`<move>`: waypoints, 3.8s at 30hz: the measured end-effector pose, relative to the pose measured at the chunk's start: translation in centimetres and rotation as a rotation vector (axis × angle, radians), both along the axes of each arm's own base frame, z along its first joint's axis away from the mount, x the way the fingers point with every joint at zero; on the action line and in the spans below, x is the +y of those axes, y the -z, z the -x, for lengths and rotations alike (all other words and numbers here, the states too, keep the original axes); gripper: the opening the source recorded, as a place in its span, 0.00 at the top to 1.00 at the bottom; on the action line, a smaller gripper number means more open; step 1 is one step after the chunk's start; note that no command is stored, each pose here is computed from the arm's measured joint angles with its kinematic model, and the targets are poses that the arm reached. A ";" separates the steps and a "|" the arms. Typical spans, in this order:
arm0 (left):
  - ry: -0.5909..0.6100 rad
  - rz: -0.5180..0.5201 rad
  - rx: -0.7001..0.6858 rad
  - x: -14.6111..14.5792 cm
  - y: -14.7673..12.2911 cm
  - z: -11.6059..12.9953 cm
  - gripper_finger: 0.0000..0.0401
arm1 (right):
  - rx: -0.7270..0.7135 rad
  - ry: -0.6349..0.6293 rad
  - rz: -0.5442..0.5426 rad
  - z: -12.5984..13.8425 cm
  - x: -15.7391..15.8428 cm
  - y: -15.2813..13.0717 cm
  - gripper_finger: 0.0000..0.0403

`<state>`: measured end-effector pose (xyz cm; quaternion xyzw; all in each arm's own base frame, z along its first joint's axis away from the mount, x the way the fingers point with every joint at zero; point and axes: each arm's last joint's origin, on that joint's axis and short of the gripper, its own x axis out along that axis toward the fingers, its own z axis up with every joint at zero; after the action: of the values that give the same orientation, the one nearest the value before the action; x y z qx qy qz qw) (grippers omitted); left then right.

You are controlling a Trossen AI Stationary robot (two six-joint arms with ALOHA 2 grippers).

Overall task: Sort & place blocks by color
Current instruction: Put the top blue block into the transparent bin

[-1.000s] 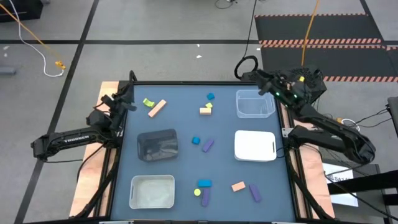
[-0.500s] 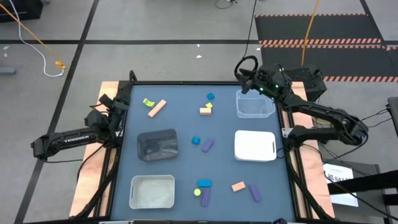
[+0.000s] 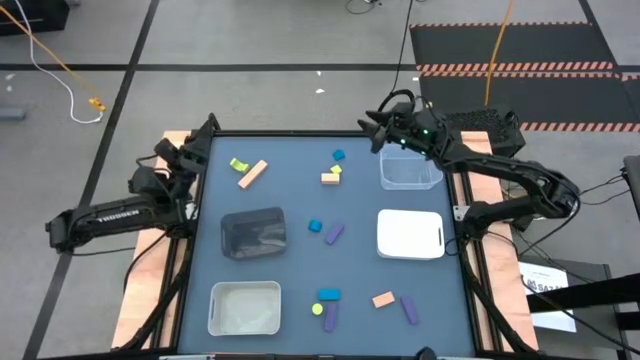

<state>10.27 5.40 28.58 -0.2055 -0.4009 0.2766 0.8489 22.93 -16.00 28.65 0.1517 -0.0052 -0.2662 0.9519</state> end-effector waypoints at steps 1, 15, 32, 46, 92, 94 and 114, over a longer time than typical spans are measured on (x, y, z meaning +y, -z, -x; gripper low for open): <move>0.002 0.010 0.021 0.1 -0.3 -0.4 0.65 | 0.024 -0.006 0.003 -0.3 0.0 0.0 0.43; -0.005 0.236 0.575 2.7 -2.3 -6.2 0.65 | 0.485 -0.115 0.010 -4.5 -1.8 2.3 0.43; -0.059 0.295 0.633 4.1 -3.4 -6.4 0.65 | 0.913 -0.315 0.066 -9.3 -5.3 7.8 0.44; -0.076 0.297 0.651 4.4 -3.3 -6.2 0.65 | 0.979 -0.452 0.090 -9.9 -9.5 8.8 0.53; -0.250 0.232 0.711 5.4 -3.6 -5.5 0.65 | 0.928 -0.334 -0.021 -10.8 -9.0 9.1 0.71; -0.264 0.214 0.709 5.4 -3.8 -5.4 0.65 | 0.833 -0.286 0.007 -10.8 -8.6 6.4 0.71; -0.269 0.198 0.695 5.5 -4.0 -5.4 0.65 | 0.045 -0.083 0.281 -8.8 1.9 -8.4 0.69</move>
<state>15.72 10.89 32.61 -0.1260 -0.0840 0.4760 0.8663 31.78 -14.05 37.04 0.0110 -0.0147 -0.2266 0.9738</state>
